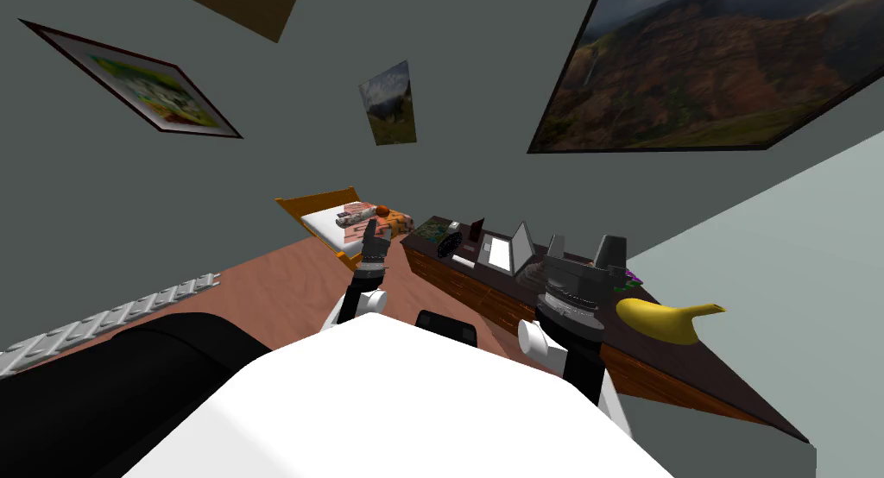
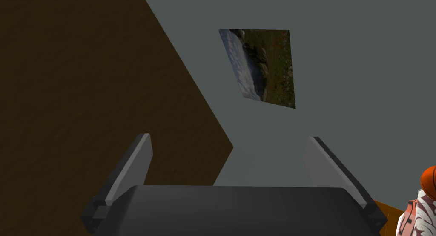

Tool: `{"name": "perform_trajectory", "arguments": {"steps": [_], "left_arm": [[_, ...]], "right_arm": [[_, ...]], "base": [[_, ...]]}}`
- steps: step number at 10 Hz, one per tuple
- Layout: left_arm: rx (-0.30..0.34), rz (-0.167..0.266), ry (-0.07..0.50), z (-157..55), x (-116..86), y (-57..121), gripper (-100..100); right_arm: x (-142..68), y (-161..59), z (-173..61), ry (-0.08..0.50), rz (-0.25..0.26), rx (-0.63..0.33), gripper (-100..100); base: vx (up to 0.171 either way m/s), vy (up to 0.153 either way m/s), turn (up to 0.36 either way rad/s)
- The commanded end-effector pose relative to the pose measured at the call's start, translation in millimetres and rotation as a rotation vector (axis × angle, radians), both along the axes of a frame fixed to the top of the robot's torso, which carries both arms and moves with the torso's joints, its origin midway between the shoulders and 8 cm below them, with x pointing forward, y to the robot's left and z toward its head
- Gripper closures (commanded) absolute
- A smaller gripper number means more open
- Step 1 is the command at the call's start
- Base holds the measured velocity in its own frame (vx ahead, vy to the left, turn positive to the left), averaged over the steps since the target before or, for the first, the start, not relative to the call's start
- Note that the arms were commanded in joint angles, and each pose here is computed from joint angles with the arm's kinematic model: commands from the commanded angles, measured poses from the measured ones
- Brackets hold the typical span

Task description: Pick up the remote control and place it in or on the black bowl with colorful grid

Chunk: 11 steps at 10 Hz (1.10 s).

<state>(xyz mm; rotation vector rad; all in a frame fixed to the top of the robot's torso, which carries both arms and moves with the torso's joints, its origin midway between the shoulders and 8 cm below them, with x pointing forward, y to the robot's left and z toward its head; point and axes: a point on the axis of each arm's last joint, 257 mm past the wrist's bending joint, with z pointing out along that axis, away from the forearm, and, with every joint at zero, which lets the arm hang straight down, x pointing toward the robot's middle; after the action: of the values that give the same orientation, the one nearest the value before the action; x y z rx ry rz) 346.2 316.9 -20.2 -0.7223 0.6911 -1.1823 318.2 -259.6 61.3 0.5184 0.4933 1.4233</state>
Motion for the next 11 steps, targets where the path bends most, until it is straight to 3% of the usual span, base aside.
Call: {"name": "perform_trajectory", "arguments": {"steps": [1,5,6,8,11], "left_arm": [[0.0,0.0,0.0,0.0,0.0,0.0,0],[0.0,0.0,0.0,0.1,0.0,-0.1,0],[0.0,0.0,0.0,0.1,0.1,-0.1,0],[0.0,0.0,0.0,0.0,0.0,-0.1,0],[0.0,0.0,0.0,0.0,0.0,-0.1,0]], "right_arm": [[3.4,5.4,-6.1,0.02,0.013,-0.046,-100],[20.7,15.1,-51.1,0.138,0.024,-0.205,-100],[20.7,15.4,-51.2,0.138,0.025,-0.208,-100],[29.4,14.4,-88.5,0.228,0.015,-0.305,-100],[34.6,10.1,-117.4,0.294,0.007,-0.354,-100]], "base": [[-0.033,0.009,0.045],[-0.09,0.029,0.089],[-0.02,0.037,0.103],[-0.035,0.049,0.14],[-0.028,0.04,0.113]]}}
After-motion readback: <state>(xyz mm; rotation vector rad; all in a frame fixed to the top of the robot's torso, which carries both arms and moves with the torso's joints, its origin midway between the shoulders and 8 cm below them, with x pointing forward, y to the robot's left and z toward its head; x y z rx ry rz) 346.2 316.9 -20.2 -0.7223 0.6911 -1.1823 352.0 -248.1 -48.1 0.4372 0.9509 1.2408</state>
